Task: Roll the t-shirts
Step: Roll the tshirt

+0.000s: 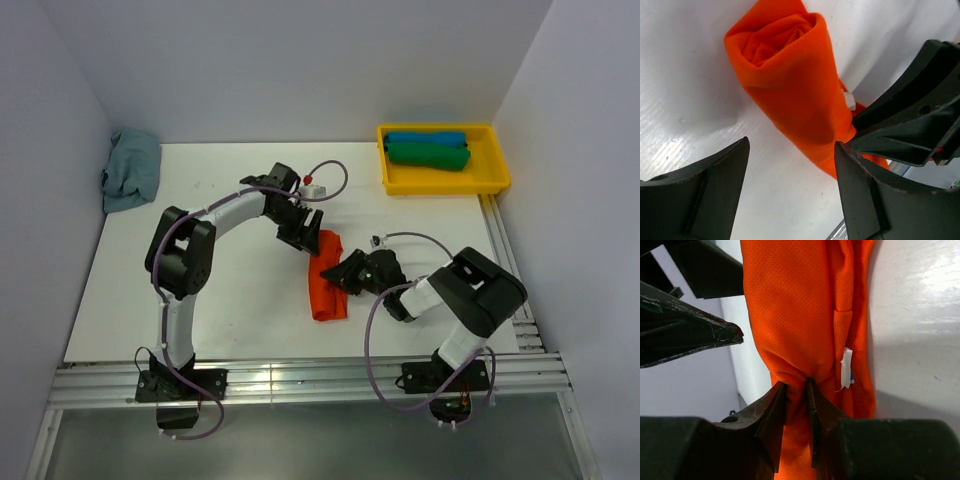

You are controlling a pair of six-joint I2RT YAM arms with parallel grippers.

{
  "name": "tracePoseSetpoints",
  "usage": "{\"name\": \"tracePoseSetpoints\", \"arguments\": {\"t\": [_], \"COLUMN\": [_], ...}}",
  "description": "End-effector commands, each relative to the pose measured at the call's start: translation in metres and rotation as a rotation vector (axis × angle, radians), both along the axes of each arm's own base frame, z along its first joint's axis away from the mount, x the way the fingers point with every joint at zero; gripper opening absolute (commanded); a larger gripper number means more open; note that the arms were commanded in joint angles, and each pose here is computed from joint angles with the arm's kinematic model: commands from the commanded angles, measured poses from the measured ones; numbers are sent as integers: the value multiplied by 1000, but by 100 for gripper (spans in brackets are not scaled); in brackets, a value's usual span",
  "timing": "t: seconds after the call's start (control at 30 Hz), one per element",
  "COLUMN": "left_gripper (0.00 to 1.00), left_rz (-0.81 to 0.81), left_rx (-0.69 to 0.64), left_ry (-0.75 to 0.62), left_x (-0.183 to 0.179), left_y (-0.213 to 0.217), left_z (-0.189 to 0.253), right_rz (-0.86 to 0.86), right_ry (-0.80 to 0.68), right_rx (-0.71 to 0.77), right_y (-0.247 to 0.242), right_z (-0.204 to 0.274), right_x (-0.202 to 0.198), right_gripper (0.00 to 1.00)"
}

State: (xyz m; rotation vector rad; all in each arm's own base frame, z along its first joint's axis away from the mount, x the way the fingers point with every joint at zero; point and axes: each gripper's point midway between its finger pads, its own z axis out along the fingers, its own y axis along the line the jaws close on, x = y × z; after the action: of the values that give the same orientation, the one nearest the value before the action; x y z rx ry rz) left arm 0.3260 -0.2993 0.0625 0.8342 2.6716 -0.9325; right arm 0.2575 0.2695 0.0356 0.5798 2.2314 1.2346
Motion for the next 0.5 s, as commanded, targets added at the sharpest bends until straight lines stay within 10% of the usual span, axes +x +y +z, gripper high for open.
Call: {"name": "tracePoseSetpoints", "arguments": {"t": [0.0, 0.23, 0.47], "left_gripper": [74, 69, 32], "left_rz": [-6, 0, 26], "left_rx": [-83, -34, 57], "left_ry": [-39, -18, -31], "left_x": [8, 6, 11], "left_y": [-17, -24, -20], "left_z": [8, -15, -18], "right_rz": [50, 73, 65], "right_ry": [60, 108, 113], "right_rx": [40, 135, 86], "right_y": [2, 7, 2], "right_z": [-15, -27, -33], "right_x": [-14, -19, -15], "right_gripper": [28, 27, 28]}}
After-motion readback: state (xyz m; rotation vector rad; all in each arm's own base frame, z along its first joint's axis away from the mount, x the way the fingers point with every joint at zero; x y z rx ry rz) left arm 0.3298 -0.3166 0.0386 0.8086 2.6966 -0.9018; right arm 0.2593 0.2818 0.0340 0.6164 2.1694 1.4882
